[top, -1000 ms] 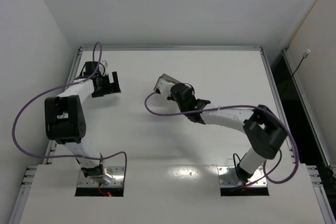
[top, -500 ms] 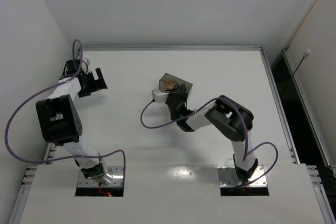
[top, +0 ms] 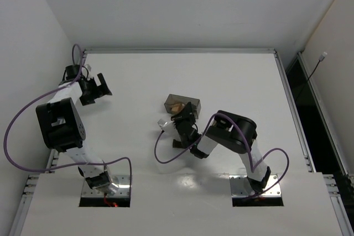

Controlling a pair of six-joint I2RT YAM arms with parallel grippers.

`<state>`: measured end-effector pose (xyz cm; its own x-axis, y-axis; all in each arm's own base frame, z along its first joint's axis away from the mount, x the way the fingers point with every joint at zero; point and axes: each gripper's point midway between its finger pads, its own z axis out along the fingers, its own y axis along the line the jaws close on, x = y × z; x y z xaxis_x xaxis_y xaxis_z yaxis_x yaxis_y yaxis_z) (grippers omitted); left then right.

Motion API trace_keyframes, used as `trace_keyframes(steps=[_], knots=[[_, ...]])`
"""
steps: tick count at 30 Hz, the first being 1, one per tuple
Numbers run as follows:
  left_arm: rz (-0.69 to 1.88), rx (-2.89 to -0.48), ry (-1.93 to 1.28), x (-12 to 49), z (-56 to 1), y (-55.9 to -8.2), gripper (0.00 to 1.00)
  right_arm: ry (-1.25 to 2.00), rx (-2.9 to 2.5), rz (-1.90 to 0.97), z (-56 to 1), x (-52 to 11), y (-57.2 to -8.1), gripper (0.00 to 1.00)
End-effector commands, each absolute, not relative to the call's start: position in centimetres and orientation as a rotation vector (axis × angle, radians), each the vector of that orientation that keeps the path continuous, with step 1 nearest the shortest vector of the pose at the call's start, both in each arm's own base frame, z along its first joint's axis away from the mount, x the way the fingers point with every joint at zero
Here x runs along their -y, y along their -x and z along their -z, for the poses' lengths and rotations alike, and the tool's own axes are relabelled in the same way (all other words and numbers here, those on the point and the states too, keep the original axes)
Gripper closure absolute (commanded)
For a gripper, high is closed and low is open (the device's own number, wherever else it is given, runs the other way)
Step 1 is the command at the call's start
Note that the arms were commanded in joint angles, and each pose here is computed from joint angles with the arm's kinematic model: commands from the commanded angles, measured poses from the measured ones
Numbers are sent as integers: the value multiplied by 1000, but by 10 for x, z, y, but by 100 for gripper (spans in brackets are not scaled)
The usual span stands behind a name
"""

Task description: Build the wood block tower

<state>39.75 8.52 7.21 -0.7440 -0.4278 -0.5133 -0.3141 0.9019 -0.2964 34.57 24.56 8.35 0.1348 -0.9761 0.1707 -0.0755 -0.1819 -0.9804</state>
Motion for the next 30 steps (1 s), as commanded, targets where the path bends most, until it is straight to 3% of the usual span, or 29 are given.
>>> trace_keyframes(steps=[1, 16, 30], knots=[[288, -2425, 538, -89, -87, -407, 0, 966, -1042, 1071, -165, -247, -338, 100], [326, -2435, 543, -88, -83, -407, 0, 1117, -699, 1172, -213, -280, -333, 100], [374, -2442, 583, -91, -75, -403, 0, 1018, -748, 1298, -243, -254, -358, 100]])
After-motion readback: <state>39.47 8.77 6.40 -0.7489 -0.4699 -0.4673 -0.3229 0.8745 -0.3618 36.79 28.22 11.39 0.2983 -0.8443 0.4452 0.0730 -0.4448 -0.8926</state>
